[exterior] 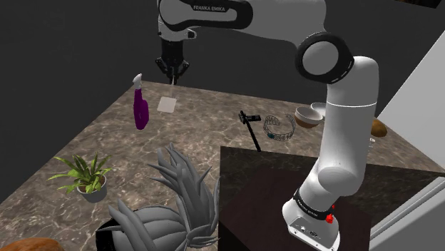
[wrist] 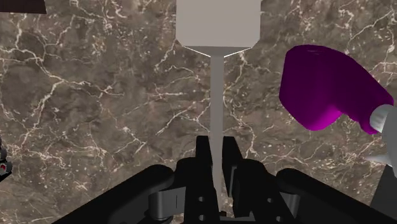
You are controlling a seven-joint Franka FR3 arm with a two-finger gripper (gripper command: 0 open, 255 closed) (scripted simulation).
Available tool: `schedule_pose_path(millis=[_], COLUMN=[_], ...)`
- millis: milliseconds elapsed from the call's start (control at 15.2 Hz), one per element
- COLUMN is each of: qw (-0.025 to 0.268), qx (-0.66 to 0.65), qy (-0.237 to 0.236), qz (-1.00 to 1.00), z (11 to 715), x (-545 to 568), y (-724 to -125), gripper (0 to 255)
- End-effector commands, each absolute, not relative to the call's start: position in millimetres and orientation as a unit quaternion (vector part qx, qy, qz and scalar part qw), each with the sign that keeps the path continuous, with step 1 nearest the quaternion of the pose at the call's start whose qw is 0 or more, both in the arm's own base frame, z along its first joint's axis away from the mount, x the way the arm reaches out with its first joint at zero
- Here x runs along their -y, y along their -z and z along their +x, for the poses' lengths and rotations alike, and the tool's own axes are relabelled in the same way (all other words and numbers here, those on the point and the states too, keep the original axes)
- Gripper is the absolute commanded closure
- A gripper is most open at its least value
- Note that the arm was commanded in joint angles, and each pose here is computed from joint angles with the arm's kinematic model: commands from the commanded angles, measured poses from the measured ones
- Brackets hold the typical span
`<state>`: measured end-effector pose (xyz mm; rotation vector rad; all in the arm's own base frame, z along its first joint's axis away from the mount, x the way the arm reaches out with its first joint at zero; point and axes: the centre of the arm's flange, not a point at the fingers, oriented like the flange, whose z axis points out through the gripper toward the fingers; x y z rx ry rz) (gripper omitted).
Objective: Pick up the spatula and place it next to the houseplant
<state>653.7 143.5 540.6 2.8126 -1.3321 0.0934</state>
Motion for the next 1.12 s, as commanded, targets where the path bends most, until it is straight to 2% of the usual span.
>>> schedule_pose_path(millis=[0,1056], qw=[0.014,0.014], qx=[0.428,0.428], qy=[-0.030,-0.030], qz=[0.903,0.903], z=[649,608], x=[-168,-375], y=[-540,-540], gripper=[255,255])
